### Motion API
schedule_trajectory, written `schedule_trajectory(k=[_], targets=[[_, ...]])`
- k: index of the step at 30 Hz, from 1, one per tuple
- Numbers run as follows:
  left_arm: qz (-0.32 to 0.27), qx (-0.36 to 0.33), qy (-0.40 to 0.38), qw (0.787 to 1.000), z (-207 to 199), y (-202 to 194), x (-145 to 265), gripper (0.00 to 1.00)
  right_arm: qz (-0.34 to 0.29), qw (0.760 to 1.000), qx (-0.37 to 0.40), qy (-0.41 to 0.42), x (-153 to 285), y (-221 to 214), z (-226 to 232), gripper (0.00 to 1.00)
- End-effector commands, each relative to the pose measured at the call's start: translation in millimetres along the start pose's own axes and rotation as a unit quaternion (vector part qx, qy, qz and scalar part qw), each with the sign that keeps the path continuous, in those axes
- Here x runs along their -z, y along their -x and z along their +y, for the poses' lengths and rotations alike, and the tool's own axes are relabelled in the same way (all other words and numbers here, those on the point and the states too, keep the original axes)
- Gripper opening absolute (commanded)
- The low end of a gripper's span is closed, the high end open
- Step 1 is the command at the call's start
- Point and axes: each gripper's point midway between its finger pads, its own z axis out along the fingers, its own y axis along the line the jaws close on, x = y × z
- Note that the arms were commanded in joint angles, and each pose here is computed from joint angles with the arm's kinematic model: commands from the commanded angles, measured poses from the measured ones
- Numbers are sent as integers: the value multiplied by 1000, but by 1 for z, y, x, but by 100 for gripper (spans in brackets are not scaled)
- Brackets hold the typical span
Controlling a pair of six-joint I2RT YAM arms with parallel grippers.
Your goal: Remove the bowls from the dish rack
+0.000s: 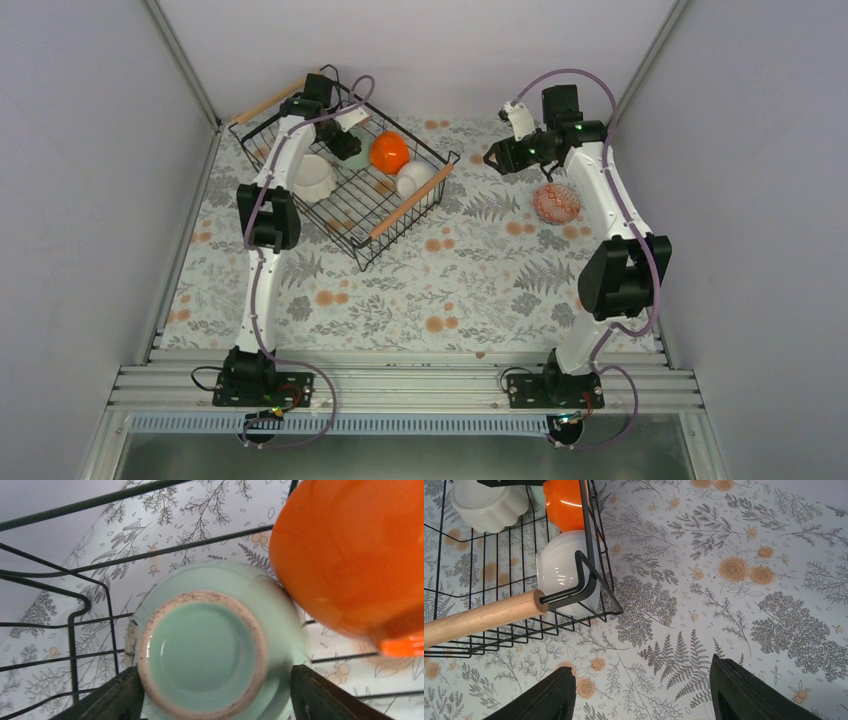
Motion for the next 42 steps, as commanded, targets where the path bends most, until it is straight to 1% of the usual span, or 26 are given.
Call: schedule_trajectory(k=[1, 5, 9, 11, 16, 19, 22, 23, 24, 25, 27, 28, 35, 42], targets=[[34, -9, -47, 998, -37, -13, -32, 77, -1, 1000, 7, 9, -3, 0, 6, 66], [31, -9, -41, 999, -37, -10, -37, 86, 0, 1000, 6, 9, -4, -1, 6, 65], [19, -9, -35, 999, -35, -3, -37, 86, 1, 1000, 6, 7, -4, -2, 5, 65], [17, -11, -33, 999, -35, -1, -36, 83, 1, 1000, 6, 8, -4, -2, 5, 66], [15, -13, -42, 999, -38, -1, -35, 67, 2, 1000, 6, 8, -5, -3, 5, 66], [14, -12, -51, 999, -41, 0, -33, 60, 3, 1000, 6, 10, -6, -3, 5, 66], [11, -10, -51, 999, -41, 1, -33, 59, 2, 1000, 6, 11, -6, -3, 6, 65], [11, -11, -50, 999, -41, 1, -33, 60, 2, 1000, 7, 11, -6, -3, 6, 66], [12, -10, -47, 999, -39, 0, -34, 66, 2, 1000, 7, 11, -6, -3, 6, 65], [14, -10, -45, 999, -39, -1, -35, 74, 2, 1000, 7, 11, -6, -3, 6, 66], [16, -7, -37, 999, -36, -1, -37, 95, 2, 1000, 6, 11, -6, -3, 6, 66], [16, -6, -33, 999, -34, -1, -37, 100, 3, 1000, 7, 11, -6, -3, 6, 66], [-9, -2, -4, 1000, -22, 16, -27, 100, 7, 1000, 6, 14, -10, -6, 6, 65], [-33, -3, 5, 999, -18, 32, -14, 100, 12, 1000, 5, 14, -14, -9, 5, 65]])
